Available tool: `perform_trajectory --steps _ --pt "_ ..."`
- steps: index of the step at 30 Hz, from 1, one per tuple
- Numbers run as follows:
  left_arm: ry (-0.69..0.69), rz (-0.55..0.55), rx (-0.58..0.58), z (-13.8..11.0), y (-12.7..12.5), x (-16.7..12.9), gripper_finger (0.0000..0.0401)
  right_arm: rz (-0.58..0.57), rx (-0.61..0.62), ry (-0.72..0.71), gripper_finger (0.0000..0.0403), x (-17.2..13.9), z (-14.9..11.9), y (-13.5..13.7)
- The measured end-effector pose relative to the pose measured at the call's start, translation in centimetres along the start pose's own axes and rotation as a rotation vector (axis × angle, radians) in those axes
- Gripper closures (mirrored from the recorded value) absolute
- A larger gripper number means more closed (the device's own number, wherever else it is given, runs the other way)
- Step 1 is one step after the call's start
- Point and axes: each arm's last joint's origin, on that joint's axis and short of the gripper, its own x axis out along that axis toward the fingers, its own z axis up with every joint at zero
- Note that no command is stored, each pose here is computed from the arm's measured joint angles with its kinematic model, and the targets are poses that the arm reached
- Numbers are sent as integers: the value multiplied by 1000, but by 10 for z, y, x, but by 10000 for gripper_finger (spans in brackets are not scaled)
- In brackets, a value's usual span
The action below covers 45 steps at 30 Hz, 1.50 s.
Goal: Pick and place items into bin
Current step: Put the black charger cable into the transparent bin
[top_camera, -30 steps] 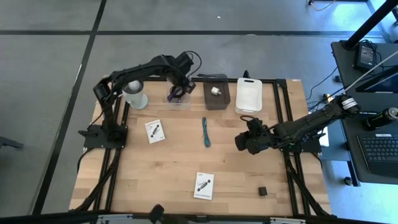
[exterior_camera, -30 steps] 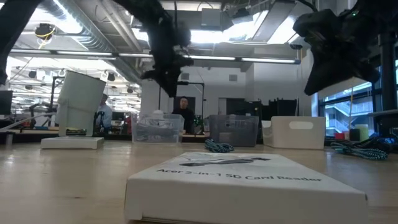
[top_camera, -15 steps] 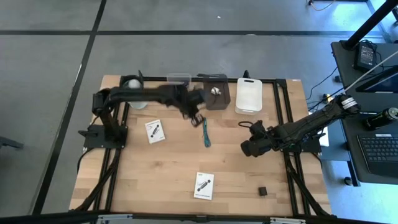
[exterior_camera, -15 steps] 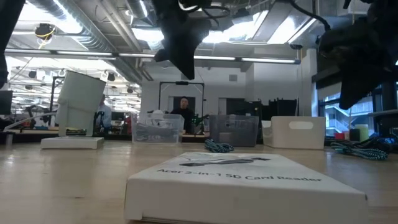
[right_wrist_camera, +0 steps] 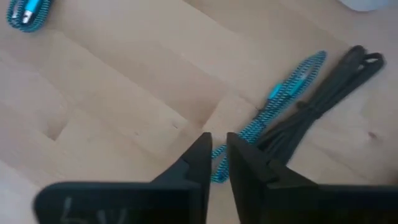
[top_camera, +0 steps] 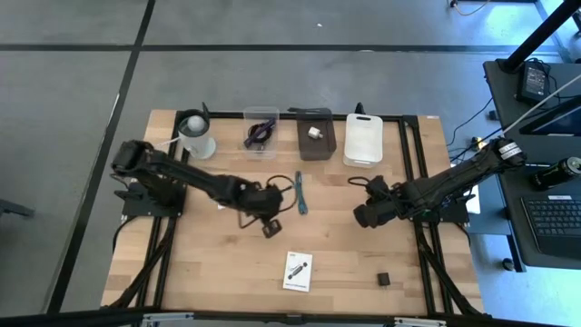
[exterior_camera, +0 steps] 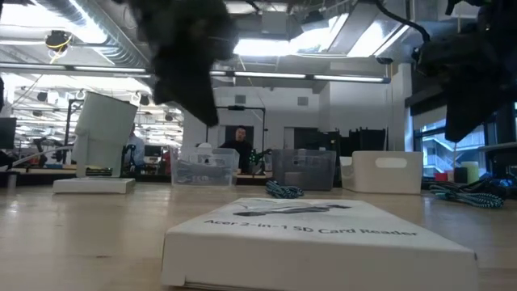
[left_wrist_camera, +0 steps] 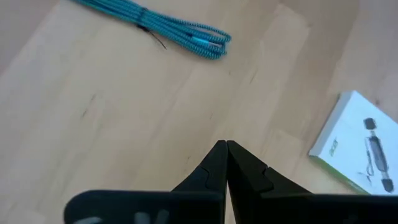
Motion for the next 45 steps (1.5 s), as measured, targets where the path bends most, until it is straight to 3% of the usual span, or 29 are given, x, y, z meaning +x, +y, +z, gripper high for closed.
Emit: perform_trajectory --steps 8,14,26,33,38,45 --pt "-182 9 -1 -26 41 -48 400 -196 96 27 287 -20 34 -20" --pt "-285 9 3 -28 71 -70 400 -282 261 103 264 -7 55 -39" --pt "-296 -25 123 -16 96 -83 399 -227 406 259 229 43 40 -58" --pt "-297 -4 143 -11 106 -82 398 -136 510 340 228 73 20 -66" --pt "-290 -19 131 -8 113 -82 399 -147 529 369 237 82 9 -74" --pt "-328 -12 102 -2 119 -83 399 -149 465 351 329 78 13 -71"
